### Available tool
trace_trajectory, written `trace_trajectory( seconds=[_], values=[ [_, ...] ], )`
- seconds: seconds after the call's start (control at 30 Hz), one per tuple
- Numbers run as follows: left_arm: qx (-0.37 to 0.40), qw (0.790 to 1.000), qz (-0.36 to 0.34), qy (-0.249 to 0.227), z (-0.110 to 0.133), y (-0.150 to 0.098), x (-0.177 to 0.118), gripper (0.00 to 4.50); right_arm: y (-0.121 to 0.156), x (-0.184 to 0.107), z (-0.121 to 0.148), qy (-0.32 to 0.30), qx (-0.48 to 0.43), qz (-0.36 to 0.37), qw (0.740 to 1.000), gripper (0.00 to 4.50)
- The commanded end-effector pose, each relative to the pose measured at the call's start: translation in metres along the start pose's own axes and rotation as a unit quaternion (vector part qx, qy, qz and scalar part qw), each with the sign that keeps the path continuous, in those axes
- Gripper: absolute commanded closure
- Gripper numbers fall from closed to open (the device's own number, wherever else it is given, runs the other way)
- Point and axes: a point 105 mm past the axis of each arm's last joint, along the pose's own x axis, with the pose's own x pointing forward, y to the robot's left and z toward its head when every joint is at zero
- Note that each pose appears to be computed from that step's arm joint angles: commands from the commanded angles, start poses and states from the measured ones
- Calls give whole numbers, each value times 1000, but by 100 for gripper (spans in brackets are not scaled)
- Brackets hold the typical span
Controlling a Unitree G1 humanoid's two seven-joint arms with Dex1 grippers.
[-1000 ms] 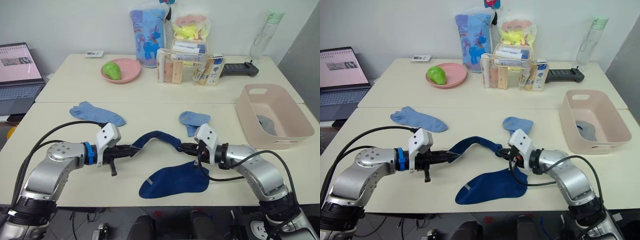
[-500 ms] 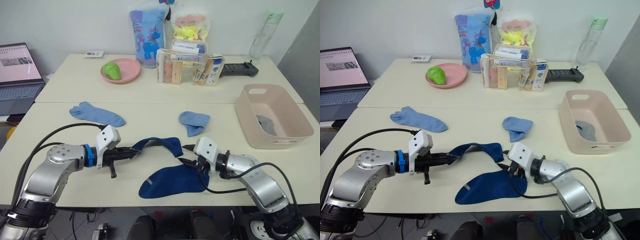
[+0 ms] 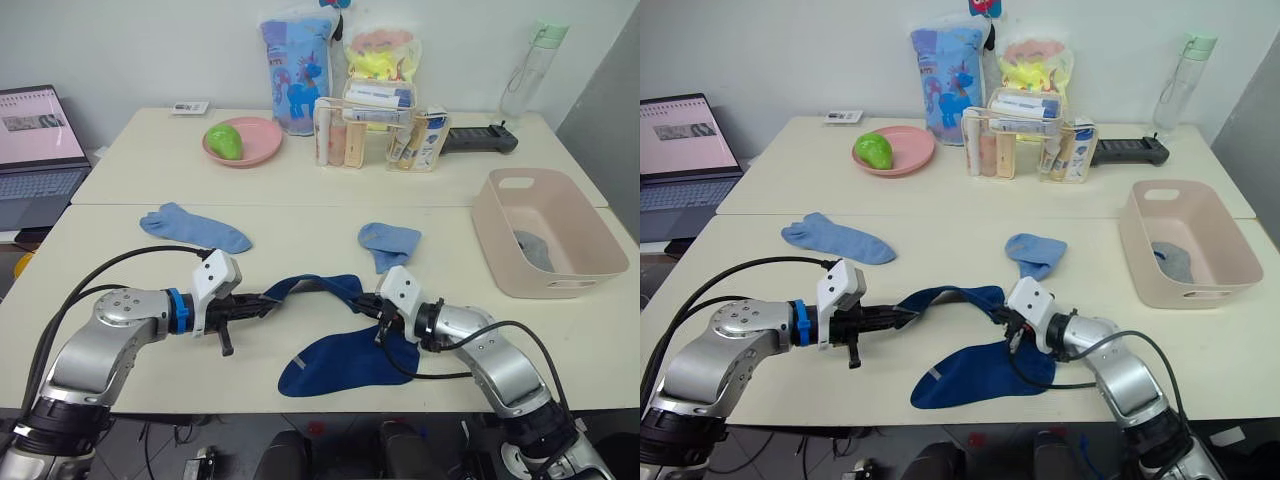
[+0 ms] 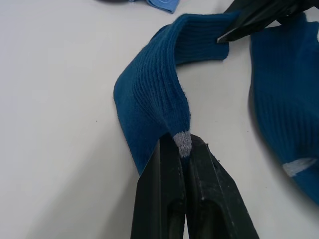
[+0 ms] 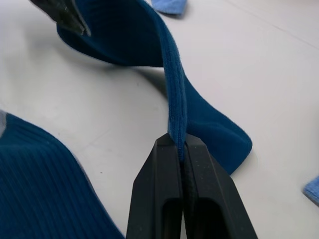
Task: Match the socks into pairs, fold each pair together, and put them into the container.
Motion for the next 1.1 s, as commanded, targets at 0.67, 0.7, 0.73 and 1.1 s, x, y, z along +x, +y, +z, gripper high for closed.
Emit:
trace_trajectory(
  seconds=[0.67, 0.7, 0.73, 1.1],
  values=[
    [-81, 970, -191, 124, -5, 1, 17, 450, -31, -29, 19, 139, 88, 34, 986, 448],
    [-73, 974, -176, 126, -5, 11, 21, 450, -35, -25, 18, 140, 85, 29, 986, 448],
    [-70, 977, -160, 126, -3, 21, 25, 450, -39, -22, 18, 141, 81, 24, 986, 448],
    [-34, 989, -107, 94, 21, 64, 45, 450, -61, -10, 25, 121, 15, 5, 993, 324]
  ],
)
